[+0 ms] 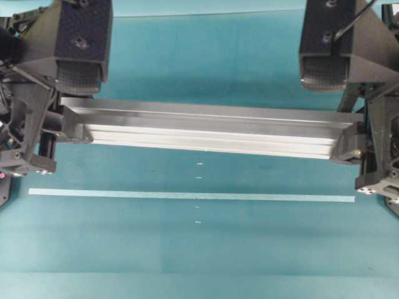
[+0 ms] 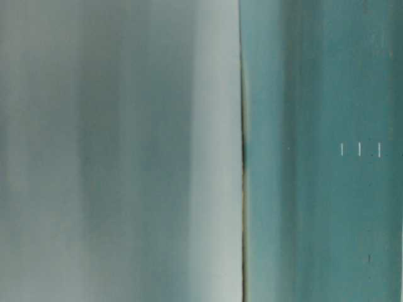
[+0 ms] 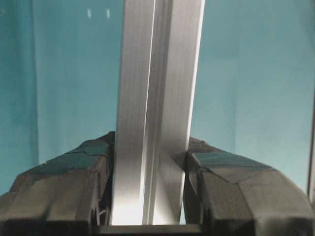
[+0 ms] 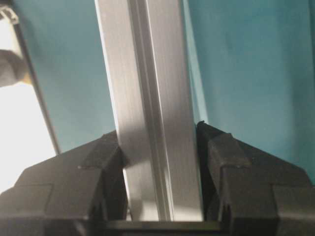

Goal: Lift the metal rail with both hands and move it towards you.
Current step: 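Lift the rail with both grippers and carry it across the table, then lower the held rail back down onto the table with both grippers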

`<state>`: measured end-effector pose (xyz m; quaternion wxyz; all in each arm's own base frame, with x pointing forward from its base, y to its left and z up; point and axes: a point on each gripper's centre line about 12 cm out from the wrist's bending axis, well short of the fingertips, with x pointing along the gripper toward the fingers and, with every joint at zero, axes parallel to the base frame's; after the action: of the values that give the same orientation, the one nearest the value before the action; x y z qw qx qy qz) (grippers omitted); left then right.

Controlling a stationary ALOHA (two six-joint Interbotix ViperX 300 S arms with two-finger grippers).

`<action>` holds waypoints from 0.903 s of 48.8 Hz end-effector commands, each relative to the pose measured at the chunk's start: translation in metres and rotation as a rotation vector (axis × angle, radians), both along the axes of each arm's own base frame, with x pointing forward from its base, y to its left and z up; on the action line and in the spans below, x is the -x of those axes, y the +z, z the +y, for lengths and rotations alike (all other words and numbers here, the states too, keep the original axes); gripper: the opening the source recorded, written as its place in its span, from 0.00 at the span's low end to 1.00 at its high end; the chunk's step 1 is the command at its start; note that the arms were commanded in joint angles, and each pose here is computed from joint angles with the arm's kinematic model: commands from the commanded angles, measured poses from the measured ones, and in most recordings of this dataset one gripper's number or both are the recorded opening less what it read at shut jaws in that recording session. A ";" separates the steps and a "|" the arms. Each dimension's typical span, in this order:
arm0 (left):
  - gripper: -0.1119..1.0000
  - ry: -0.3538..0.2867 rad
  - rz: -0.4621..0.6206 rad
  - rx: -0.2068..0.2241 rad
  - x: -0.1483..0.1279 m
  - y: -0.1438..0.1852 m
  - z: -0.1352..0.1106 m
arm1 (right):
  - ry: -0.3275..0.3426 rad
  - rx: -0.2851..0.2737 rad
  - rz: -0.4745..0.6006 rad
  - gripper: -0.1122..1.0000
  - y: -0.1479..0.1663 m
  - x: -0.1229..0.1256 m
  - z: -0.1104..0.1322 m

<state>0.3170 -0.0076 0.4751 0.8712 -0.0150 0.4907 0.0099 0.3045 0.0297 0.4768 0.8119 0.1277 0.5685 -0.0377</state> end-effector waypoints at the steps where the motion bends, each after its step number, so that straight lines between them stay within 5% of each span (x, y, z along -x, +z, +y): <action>1: 0.36 0.045 -0.069 0.025 -0.004 0.015 0.002 | -0.080 -0.020 -0.021 0.46 0.001 -0.009 -0.005; 44: 0.36 0.050 -0.022 0.025 -0.005 0.003 0.002 | -0.060 -0.009 0.028 0.46 -0.016 -0.009 -0.003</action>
<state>0.3201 -0.0076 0.4713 0.8670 -0.0154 0.4980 0.0105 0.3059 0.0303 0.4672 0.8028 0.1288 0.5807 -0.0419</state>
